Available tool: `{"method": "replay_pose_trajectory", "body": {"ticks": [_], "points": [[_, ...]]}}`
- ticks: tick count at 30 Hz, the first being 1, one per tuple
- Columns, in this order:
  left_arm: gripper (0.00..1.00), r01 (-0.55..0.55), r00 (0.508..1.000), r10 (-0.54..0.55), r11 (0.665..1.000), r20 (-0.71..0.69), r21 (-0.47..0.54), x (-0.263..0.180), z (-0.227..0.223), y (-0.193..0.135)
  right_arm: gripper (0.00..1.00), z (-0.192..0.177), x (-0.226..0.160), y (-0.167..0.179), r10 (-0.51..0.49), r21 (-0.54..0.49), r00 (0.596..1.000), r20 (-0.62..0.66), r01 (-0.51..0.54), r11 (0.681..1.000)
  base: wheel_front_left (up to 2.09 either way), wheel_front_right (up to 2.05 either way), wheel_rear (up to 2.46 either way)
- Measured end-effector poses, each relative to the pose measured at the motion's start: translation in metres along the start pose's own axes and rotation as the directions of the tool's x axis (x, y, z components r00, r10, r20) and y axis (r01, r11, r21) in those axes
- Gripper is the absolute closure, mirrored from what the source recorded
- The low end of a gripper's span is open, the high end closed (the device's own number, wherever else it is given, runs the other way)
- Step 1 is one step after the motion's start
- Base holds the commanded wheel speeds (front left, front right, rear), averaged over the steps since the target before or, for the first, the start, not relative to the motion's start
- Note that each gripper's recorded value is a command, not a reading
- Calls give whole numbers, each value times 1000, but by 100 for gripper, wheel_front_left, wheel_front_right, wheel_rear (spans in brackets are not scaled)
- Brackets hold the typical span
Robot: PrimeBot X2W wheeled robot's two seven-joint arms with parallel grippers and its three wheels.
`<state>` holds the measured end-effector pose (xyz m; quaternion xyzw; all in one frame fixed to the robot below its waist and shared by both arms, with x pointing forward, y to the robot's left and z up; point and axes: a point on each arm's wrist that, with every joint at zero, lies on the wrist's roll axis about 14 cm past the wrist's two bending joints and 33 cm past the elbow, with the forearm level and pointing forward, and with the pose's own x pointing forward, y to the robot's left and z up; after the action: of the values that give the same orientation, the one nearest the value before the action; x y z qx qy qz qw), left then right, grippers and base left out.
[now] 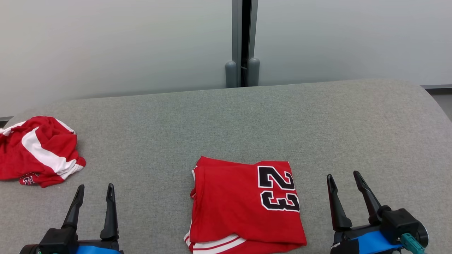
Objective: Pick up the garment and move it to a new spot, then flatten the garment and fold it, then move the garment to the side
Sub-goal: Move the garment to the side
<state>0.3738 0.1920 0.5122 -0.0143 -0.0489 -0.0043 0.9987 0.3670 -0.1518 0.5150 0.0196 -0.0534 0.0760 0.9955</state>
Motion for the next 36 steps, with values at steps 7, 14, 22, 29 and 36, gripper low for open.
{"method": "replay_pose_trajectory", "body": {"ticks": [7, 14, 22, 29, 36], "points": [[0, 0, 1000, 0, 1000, -1, -1, 0, 0, 0, 0, -1, 0, 3, 7, 8, 1000, -2, -7, 1000, 0, 0, 0], [0, 0, 1000, 0, 1000, -8, -2, 1, -3, 0, 0, -1, 3, 5, 18, 0, 1000, -3, -18, 1000, 0, 0, 0], [0, 8, 1000, -8, 1000, -19, -3, 9, -8, -3, 0, 4, 38, 29, 105, -14, 994, 6, -105, 994, 0, 0, 0], [0, 9, 1000, -9, 1000, -19, -4, 15, -8, -2, 0, -46, 45, 31, 118, -7, 972, -203, -122, 992, 0, 0, 0], [0, -6, 999, 6, 1000, -35, -7, 17, -14, 3, 0, -97, 30, 33, 124, 18, 922, -366, -126, 992, 0, 0, 0]]}}
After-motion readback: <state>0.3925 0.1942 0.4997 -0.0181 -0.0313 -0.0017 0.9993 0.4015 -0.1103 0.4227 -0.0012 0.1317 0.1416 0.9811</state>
